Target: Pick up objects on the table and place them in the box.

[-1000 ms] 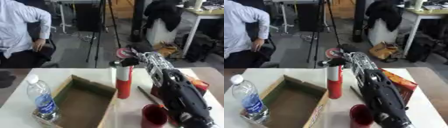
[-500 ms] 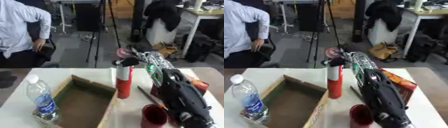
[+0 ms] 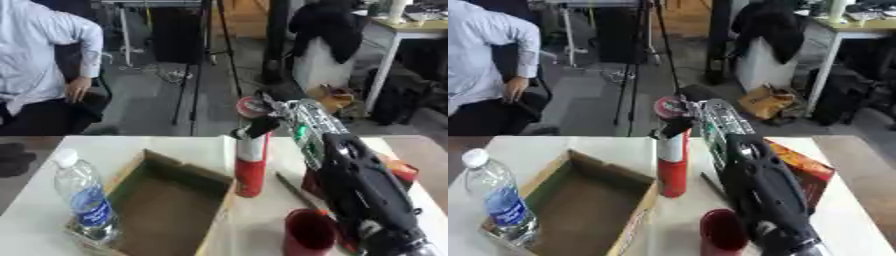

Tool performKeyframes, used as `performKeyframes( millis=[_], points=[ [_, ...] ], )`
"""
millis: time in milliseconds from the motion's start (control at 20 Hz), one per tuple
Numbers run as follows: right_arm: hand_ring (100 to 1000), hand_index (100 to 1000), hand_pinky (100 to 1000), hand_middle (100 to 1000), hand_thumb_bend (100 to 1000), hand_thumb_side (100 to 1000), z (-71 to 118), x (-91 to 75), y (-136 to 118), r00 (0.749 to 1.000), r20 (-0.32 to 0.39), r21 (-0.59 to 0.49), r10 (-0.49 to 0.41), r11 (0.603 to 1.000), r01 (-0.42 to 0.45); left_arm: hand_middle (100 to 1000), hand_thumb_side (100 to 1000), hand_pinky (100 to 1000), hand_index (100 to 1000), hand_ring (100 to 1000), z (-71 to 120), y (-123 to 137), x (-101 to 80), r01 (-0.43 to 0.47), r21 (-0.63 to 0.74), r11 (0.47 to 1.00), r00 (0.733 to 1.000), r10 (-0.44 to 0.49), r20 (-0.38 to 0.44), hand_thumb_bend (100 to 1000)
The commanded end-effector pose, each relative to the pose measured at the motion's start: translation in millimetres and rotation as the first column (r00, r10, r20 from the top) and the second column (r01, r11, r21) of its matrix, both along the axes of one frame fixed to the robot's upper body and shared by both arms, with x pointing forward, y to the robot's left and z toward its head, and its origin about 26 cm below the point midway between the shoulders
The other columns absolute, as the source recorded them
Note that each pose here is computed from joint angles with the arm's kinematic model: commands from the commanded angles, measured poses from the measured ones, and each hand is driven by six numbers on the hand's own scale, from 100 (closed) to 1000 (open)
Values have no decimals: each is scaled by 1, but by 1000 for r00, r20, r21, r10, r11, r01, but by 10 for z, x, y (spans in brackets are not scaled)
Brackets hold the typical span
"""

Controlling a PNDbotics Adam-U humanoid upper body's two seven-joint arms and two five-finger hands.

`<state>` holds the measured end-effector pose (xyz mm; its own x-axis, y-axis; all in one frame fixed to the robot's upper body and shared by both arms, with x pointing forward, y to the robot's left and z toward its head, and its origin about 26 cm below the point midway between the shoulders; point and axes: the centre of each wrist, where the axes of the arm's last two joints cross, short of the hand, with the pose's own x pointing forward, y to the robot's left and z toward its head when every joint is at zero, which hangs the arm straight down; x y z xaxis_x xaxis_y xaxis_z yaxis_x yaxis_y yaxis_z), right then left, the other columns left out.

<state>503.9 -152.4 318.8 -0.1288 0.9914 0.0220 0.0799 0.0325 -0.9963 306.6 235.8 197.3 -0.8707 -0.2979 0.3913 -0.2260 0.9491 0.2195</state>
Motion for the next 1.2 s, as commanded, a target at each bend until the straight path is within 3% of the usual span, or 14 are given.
performKeyframes(
  millis=[50, 650, 850, 900, 1200],
  points=[
    [732, 865, 539, 811, 582, 455, 97, -5, -29, 1000, -11, -13, 2, 1000, -3, 741, 1000, 806, 706, 736, 63, -17, -17, 6, 3, 1000, 1000, -6, 21, 100],
    [644, 685, 458, 656, 574, 345, 194, -30, -7, 999, -50, 9, 22, 1000, -21, 742, 1000, 836, 707, 738, 68, -22, -15, 0, 3, 1000, 1000, 0, 16, 100],
    [633, 675, 447, 637, 572, 340, 224, -38, 7, 999, -43, 13, 21, 1000, -20, 742, 1000, 839, 707, 738, 68, -26, -15, 1, 6, 1000, 1000, -1, 14, 100],
    [602, 624, 417, 562, 561, 331, 239, -43, 12, 999, -36, 15, 22, 1000, -21, 742, 1000, 847, 707, 738, 67, -26, -15, 1, 6, 1000, 1000, -1, 13, 100],
    [546, 551, 371, 469, 531, 320, 294, -61, 38, 1000, 2, 34, 27, 999, -27, 743, 1000, 854, 707, 738, 65, -27, -16, 1, 8, 1000, 1000, -1, 10, 100]
  ],
)
